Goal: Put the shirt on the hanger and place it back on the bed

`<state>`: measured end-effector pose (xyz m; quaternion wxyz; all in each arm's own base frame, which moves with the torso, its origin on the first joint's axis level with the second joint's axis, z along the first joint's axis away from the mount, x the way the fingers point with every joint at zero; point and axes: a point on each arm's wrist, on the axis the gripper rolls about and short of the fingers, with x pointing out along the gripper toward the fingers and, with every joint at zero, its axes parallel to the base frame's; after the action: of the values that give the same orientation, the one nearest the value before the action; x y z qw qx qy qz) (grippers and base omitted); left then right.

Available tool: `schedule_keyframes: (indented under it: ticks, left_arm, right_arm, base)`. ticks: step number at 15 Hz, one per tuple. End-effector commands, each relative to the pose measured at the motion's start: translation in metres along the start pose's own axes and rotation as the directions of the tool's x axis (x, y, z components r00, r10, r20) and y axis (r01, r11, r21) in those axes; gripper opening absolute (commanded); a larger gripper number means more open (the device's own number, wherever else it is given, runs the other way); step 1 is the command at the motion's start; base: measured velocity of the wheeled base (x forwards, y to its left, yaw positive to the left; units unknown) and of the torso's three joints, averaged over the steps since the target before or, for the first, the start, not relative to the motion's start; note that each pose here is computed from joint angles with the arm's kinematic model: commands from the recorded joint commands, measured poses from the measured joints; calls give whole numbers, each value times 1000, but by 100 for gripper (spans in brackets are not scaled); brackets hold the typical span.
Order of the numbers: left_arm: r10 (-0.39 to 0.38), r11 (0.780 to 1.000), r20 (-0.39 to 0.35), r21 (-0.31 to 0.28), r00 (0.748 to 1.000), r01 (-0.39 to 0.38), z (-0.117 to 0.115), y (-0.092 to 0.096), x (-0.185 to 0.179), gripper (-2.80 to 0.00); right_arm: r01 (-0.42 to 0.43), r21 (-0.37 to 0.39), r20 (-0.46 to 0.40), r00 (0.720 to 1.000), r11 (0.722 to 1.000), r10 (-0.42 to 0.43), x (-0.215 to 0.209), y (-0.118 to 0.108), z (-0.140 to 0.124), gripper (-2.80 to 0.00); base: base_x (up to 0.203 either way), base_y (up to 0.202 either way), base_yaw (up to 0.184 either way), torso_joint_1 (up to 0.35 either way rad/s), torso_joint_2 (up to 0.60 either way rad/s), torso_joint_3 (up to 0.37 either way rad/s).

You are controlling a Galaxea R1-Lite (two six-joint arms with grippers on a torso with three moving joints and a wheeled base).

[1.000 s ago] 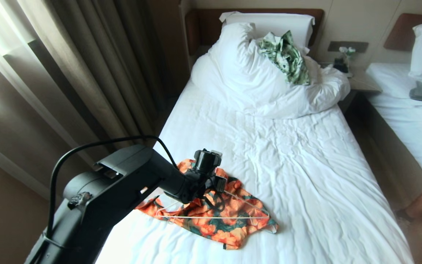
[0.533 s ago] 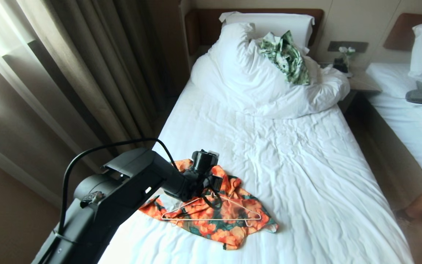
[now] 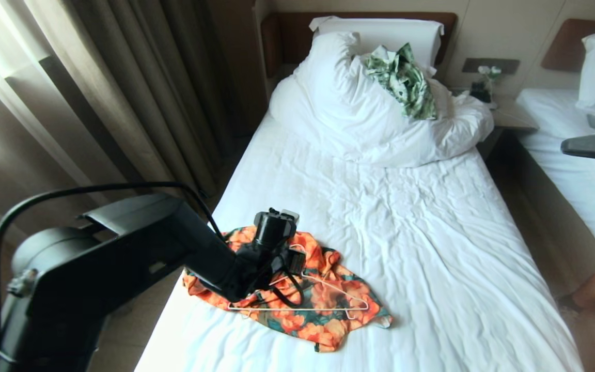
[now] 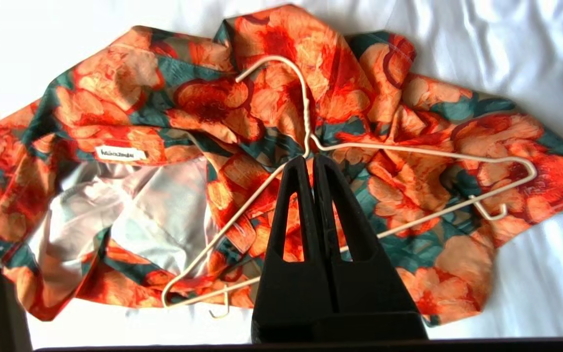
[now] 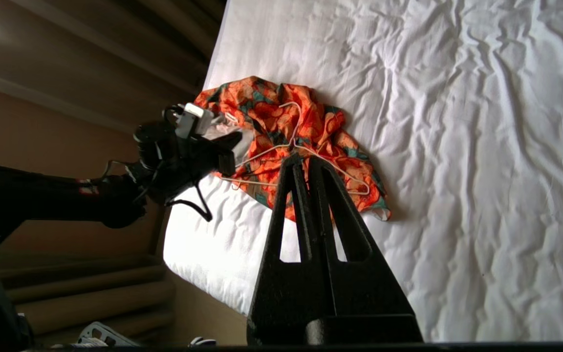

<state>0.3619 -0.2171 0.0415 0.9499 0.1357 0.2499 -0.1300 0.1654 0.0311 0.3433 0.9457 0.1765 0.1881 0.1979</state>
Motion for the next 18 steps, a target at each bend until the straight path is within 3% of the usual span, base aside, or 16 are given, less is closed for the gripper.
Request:
schedule_keyframes:
  ticks: [1, 5, 8, 14, 16, 18]
  left_arm:
    - [5, 1000, 71, -24, 997, -4, 21, 11, -37, -280]
    - [38, 997, 181, -75, 983, -25, 41, 34, -94, -280]
    - [109, 987, 280, -145, 954, -70, 55, 66, -146, -280]
    - [243, 952, 517, -290, 820, -99, 52, 111, -272, -280]
    - [285, 938, 559, -328, 779, -109, 40, 118, -303, -280]
    - [370, 909, 576, -386, 729, -156, 29, 130, -327, -280]
  right_arm:
    - [-7, 1, -17, 1000, 1000, 7, 2, 0, -3, -280]
    - [-8, -4, -30, 1000, 1000, 8, 4, 0, -6, -280]
    - [-51, -52, -42, 998, 997, 49, -5, 8, -15, -280]
    - [-114, -152, 41, 992, 982, 122, -67, 19, -44, -280]
    - [-126, -173, 93, 985, 977, 144, -93, 21, -55, -280]
    - [-131, -193, 132, 979, 972, 157, -114, 19, -70, -280]
  base:
    - [0, 0, 0, 0, 0, 0]
    - [0, 0, 0, 0, 0, 0]
    - [0, 0, 0, 0, 0, 0]
    - [0, 0, 0, 0, 0, 0]
    - [0, 0, 0, 0, 0, 0]
    - [0, 0, 0, 0, 0, 0]
